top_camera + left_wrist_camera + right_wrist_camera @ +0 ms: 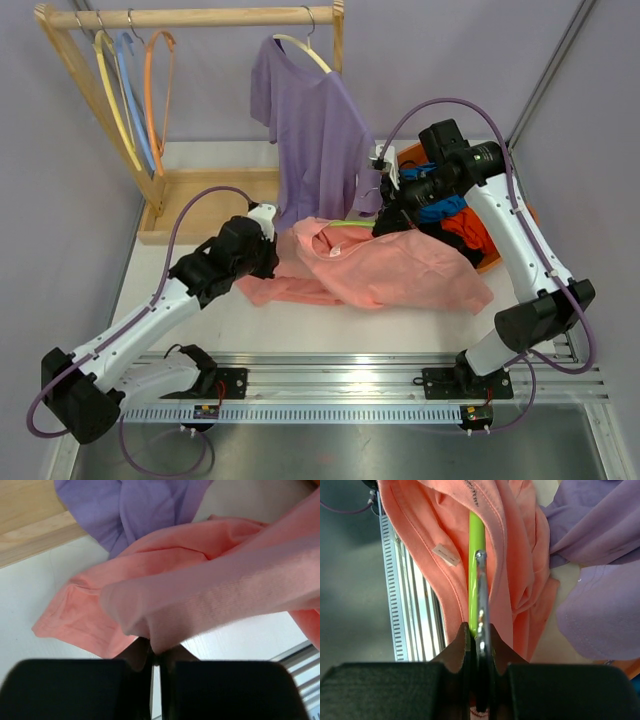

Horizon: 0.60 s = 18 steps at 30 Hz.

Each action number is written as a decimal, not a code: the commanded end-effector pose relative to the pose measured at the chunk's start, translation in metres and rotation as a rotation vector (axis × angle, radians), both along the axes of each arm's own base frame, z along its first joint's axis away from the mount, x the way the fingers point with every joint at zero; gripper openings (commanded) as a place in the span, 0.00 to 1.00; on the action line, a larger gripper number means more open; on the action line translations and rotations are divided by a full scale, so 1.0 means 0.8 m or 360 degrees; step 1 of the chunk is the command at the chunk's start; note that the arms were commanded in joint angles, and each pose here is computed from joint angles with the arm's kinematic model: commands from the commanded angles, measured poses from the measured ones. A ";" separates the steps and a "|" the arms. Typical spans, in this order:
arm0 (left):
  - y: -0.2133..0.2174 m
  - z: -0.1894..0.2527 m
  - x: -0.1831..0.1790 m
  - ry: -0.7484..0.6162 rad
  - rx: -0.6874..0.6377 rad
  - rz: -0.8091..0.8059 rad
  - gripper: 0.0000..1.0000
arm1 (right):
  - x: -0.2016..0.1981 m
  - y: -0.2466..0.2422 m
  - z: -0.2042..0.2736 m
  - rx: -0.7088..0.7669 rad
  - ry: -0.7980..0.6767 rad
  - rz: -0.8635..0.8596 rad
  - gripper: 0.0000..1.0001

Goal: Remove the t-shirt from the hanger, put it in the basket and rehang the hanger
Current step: Remove the tshirt from the hanger

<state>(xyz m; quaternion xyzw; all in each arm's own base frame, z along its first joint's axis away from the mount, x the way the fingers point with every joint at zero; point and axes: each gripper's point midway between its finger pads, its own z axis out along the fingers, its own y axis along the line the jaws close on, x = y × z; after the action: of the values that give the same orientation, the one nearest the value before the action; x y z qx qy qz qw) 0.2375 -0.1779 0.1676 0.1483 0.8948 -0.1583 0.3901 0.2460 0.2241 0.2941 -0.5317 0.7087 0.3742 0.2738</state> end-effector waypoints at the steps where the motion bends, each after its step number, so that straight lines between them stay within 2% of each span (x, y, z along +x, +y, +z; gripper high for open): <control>1: 0.003 0.055 0.025 -0.0227 -0.0134 0.0140 0.00 | -0.038 -0.005 0.017 0.0030 0.0135 0.0044 0.00; 3: 0.015 0.054 0.018 -0.0201 -0.0128 0.0206 0.00 | -0.032 -0.010 0.014 0.0000 0.0107 0.0014 0.00; 7: 0.073 0.047 0.004 -0.0153 -0.0117 0.0502 0.00 | -0.022 -0.024 0.009 -0.0011 0.0060 -0.0002 0.00; 11: 0.132 0.044 -0.010 -0.0103 -0.0272 0.0841 0.00 | -0.029 -0.034 0.000 -0.0005 0.0001 0.0082 0.00; 13: 0.155 0.033 -0.011 -0.0019 -0.0353 0.0996 0.00 | -0.037 -0.040 -0.003 -0.0005 -0.0050 0.0151 0.00; 18: 0.164 -0.029 -0.020 0.0347 -0.0501 0.1099 0.00 | -0.038 -0.056 0.022 0.0127 -0.0166 0.0187 0.00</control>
<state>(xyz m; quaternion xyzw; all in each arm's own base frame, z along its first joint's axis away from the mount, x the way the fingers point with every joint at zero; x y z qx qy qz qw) 0.2330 -0.0354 0.1776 -0.2109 0.8744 -0.1200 0.4203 0.2630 0.1978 0.2877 -0.5809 0.6601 0.3479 0.3253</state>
